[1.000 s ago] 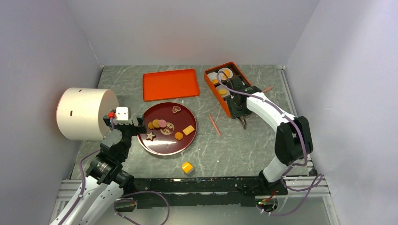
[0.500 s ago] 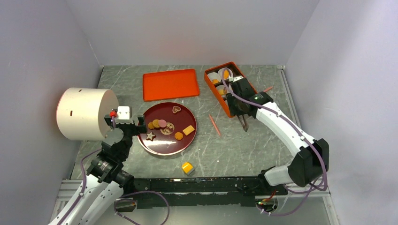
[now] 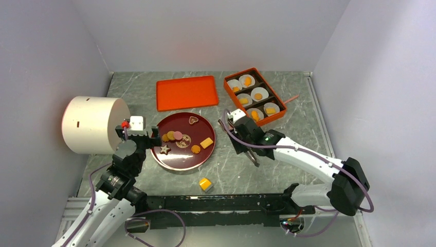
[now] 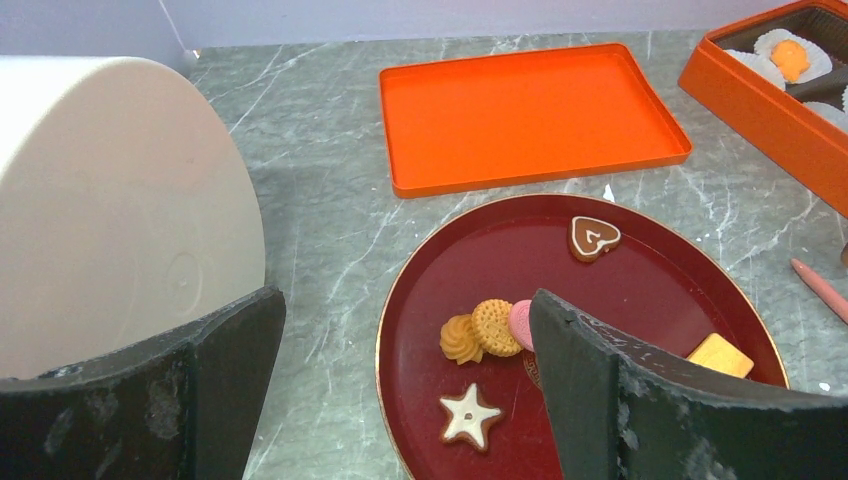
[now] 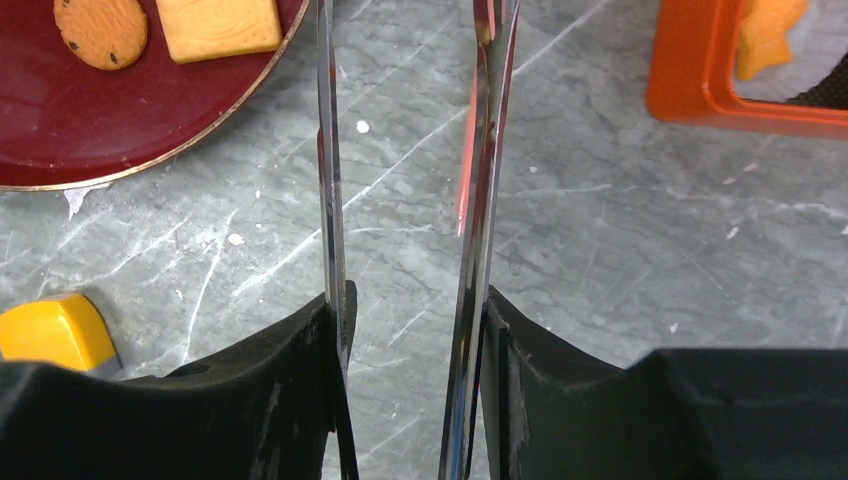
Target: Pack the cookies
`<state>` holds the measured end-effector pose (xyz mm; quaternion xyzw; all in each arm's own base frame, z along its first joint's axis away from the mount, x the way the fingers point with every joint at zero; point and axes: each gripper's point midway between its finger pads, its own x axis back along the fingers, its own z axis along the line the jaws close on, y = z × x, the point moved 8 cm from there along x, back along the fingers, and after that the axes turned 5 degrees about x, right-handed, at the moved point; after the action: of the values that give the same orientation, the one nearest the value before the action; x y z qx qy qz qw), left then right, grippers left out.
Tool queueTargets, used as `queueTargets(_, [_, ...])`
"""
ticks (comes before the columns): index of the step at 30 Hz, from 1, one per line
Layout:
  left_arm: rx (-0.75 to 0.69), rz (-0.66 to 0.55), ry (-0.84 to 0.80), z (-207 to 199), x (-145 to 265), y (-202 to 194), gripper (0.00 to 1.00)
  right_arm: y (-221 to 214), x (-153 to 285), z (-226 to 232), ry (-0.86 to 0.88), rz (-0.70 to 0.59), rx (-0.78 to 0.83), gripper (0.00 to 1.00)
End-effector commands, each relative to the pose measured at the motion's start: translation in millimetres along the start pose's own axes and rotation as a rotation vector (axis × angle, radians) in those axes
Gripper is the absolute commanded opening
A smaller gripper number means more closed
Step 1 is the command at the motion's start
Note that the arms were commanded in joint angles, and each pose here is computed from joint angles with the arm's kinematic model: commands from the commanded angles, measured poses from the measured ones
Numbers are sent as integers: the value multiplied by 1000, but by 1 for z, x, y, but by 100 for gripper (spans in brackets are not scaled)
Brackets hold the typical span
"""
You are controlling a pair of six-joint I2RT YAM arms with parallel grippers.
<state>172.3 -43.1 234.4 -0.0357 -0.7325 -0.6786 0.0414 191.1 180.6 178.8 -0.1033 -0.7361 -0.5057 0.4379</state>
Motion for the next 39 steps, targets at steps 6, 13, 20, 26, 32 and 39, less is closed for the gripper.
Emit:
queueTargets(6, [20,-18,-8,-3,-2,6,96,-7,-33,26,17,-38,-81,50])
queueTargets(13, [21,-20,-6,-3,-1,6,96,-17,-56,40,-94,10,-150,50])
queueTargets(20, [23,-26,-6,-2,-1,7,96,-29,-69,58,-80,55,-158,52])
queueTargets(26, [24,-29,-5,-2,0,7,97,-42,-80,68,-130,122,-167,55])
queueTargets(32, [26,-31,-6,-2,0,8,96,-49,-83,72,-170,151,-164,60])
queueTargets(39, [26,-32,-5,-2,0,8,96,-51,-79,71,-192,170,-174,68])
